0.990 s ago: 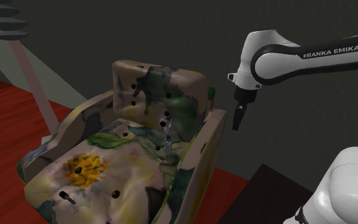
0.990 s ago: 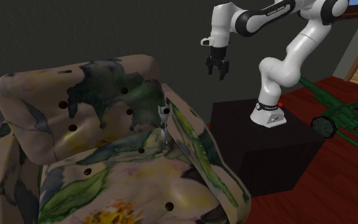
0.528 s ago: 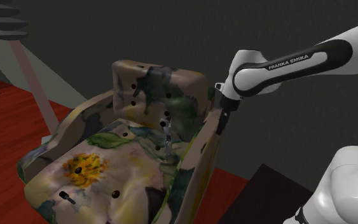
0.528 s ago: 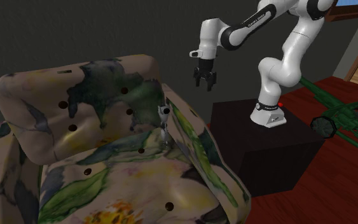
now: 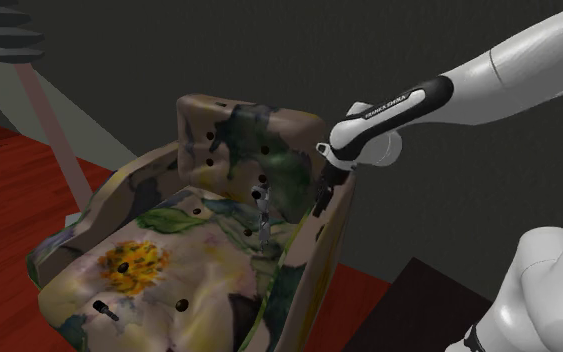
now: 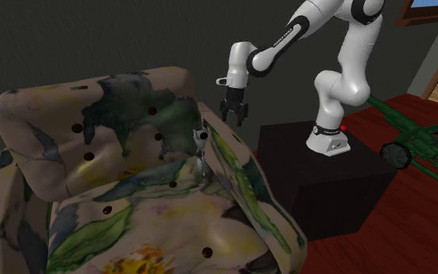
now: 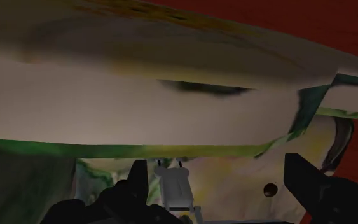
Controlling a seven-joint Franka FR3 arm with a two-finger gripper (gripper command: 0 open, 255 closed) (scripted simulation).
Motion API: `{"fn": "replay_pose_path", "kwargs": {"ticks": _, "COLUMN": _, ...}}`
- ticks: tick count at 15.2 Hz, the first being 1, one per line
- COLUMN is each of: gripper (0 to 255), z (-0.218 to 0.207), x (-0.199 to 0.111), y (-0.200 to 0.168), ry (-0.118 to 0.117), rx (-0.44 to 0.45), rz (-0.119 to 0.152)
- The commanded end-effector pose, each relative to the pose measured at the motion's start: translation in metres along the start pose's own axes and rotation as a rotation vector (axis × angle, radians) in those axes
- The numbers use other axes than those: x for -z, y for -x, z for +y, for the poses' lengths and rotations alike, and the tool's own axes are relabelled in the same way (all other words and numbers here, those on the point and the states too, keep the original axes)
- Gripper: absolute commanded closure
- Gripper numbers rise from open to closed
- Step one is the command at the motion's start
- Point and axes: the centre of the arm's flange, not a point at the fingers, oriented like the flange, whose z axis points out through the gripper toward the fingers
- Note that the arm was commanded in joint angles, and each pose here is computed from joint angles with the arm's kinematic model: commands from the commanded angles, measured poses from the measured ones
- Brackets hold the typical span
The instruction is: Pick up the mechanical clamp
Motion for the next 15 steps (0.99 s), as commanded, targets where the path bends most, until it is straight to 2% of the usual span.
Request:
{"fn": "replay_pose_path", "kwargs": {"ticks": 1, "gripper": 0, "z": 0.011, "x": -0.020, "y": -0.014, "ry": -0.018, "rx": 0.033, "rz": 0.039}}
{"fn": "replay_pose_path", "kwargs": {"ticks": 12, "gripper": 0, "z": 0.052, "x": -0.115, "y": -0.098, "ry": -0.128, "rx": 0.207, "rz": 0.234}}
{"fn": "replay_pose_path", "kwargs": {"ticks": 13, "gripper": 0, "z": 0.054, "x": -0.122, "y": -0.105, "ry": -0.136, "rx": 0.220, "rz": 0.249}}
{"fn": "replay_pose_path", "kwargs": {"ticks": 15, "gripper": 0, "z": 0.056, "x": -0.132, "y": -0.102, "ry": -0.136, "rx": 0.220, "rz": 0.249}}
